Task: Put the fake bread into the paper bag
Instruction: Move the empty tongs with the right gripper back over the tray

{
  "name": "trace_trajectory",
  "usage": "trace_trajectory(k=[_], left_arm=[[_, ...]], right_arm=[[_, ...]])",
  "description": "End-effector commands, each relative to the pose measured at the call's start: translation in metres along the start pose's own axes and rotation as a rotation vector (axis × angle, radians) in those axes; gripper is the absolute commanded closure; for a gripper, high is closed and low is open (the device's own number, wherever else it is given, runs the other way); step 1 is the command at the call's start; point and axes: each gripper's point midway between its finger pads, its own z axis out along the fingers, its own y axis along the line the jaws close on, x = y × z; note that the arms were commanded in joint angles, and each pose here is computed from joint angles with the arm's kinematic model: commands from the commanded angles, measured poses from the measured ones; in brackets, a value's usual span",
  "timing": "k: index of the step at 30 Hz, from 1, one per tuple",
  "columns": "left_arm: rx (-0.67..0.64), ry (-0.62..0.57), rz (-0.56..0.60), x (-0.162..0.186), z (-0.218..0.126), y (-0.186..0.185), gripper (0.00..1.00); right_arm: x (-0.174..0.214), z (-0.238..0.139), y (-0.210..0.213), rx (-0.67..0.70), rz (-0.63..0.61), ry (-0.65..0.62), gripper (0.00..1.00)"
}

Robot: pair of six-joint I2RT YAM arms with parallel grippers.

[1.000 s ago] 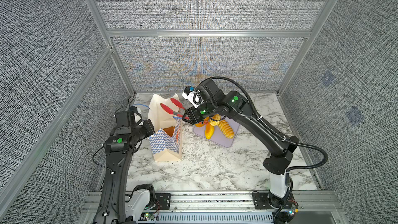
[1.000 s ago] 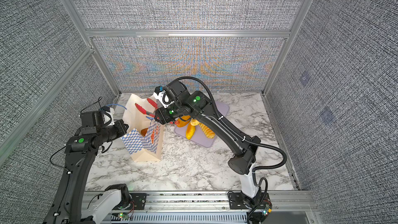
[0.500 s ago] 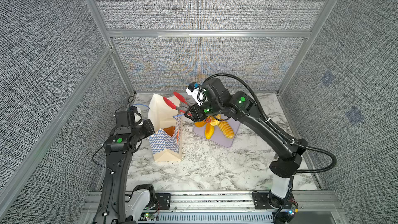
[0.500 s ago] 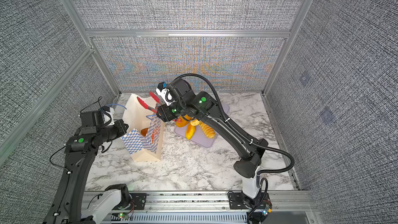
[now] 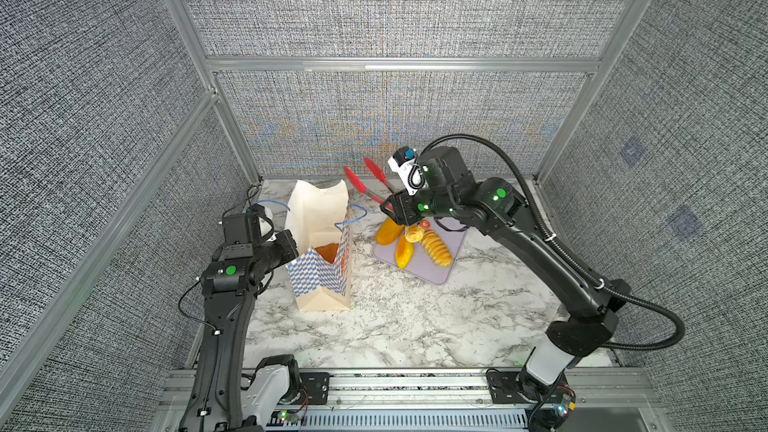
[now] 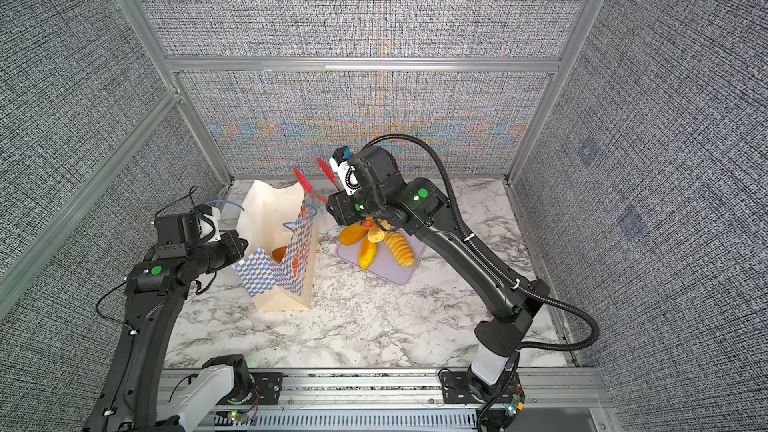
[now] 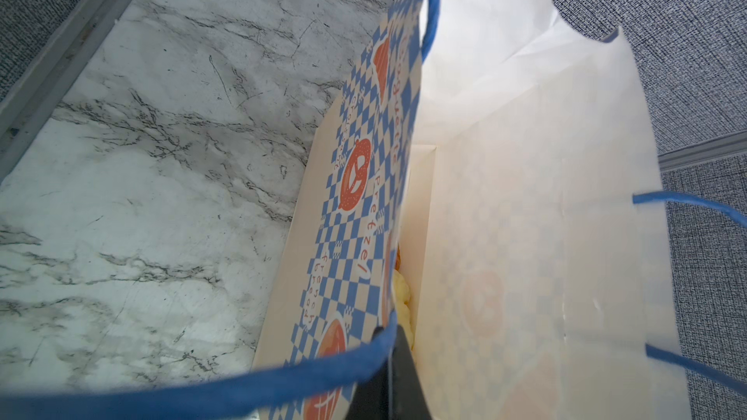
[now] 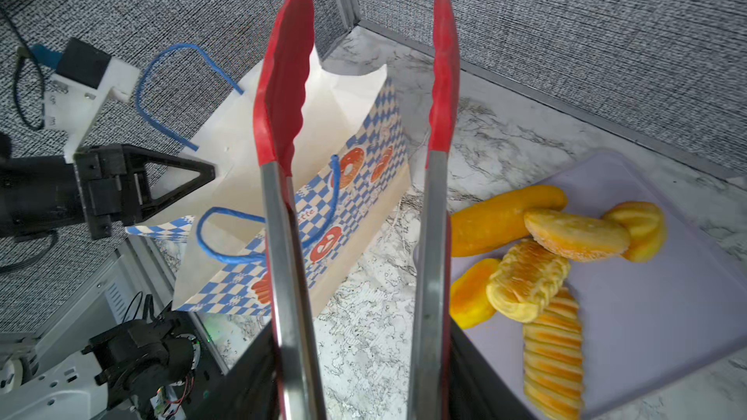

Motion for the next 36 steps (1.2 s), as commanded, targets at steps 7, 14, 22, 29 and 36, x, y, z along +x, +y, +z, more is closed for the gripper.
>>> trace_trajectory(k=[7, 14, 22, 29, 36], left_arm=[[0.007, -0.018, 0.011, -0.005, -0.001, -0.002, 0.96], [0.007, -0.017, 0.011, -0.005, -0.001, -0.002, 0.96], [0.009, -0.014, 0.010, -0.005, 0.000, -0.002, 0.96], [0.011, -0.017, 0.009, -0.005, -0.001, -0.003, 0.96], [0.015, -0.017, 0.009, -0.006, -0.001, -0.004, 0.96]], right_arm=[[0.005, -0.012, -0.043, 0.072, 0.089, -0.027, 0.42], [0.041, -0.006, -0.086, 0.148, 0.187, 0.067, 0.43], [0.089, -0.002, -0.120, 0.203, 0.260, 0.164, 0.44], [0.122, 0.007, -0.135, 0.233, 0.297, 0.240, 0.44], [0.139, 0.017, -0.134, 0.215, 0.338, 0.289, 0.45]])
